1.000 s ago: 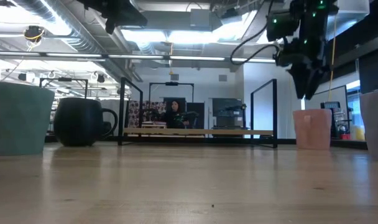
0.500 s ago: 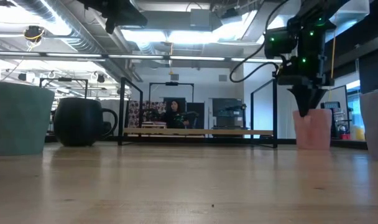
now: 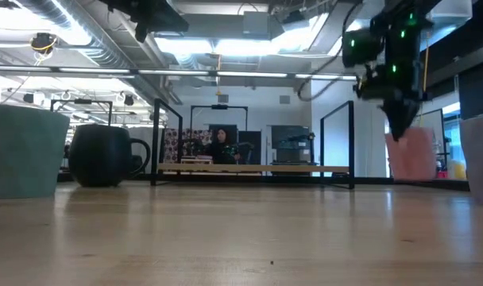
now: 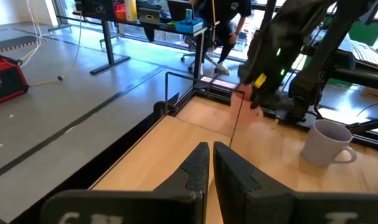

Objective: Place coffee mugs
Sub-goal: Put the pink mug on the shelf

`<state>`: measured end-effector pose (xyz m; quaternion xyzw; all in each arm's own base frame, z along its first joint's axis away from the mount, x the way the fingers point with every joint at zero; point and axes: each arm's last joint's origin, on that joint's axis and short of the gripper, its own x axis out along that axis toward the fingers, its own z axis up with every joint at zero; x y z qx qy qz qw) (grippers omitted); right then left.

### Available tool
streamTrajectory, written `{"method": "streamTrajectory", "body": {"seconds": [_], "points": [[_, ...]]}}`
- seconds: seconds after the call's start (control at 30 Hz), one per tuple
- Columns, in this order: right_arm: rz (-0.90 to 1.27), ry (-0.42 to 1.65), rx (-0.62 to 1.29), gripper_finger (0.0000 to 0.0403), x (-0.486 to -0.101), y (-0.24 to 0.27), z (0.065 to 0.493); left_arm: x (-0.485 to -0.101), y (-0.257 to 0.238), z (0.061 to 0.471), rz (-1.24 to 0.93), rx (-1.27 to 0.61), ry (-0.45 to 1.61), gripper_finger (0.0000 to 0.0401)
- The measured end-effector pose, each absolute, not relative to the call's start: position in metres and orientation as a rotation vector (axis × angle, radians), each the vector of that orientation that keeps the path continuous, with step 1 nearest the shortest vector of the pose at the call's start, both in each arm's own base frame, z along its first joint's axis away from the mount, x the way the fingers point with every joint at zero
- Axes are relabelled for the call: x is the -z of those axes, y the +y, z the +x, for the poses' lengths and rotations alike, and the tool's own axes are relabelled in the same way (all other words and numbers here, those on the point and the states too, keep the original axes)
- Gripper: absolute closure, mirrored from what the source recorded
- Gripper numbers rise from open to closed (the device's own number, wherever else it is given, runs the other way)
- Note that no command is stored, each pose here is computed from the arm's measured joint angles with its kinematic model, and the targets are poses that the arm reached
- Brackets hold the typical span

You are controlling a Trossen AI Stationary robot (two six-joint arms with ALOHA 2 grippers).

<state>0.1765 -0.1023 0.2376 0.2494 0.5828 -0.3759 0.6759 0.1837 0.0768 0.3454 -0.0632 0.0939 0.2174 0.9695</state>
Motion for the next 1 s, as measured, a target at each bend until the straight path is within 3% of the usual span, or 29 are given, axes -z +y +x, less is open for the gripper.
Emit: {"method": "streamTrajectory", "body": {"seconds": [0.33,0.53,0.7,0.8,1.0], "points": [[0.549,1.298,0.501,0.0398,-0.307,-0.057,0.179,-0.345,0.077,0.184,-0.104,-0.438,0.195,0.0384],[0.43,1.241,0.279,0.0398,-0.32,-0.026,0.195,-0.346,0.077,0.184,-0.104,-0.438,0.192,0.0384],[0.295,1.079,0.056,0.04,-0.328,-0.006,0.214,-0.346,0.077,0.184,-0.103,-0.438,0.188,0.0384],[0.254,1.0,0.011,0.04,-0.33,0.0,0.226,-0.347,0.077,0.184,-0.102,-0.437,0.181,0.0384],[0.038,0.992,0.126,0.0401,-0.345,-0.012,0.255,-0.347,0.077,0.184,-0.102,-0.437,0.177,0.0384]]}}
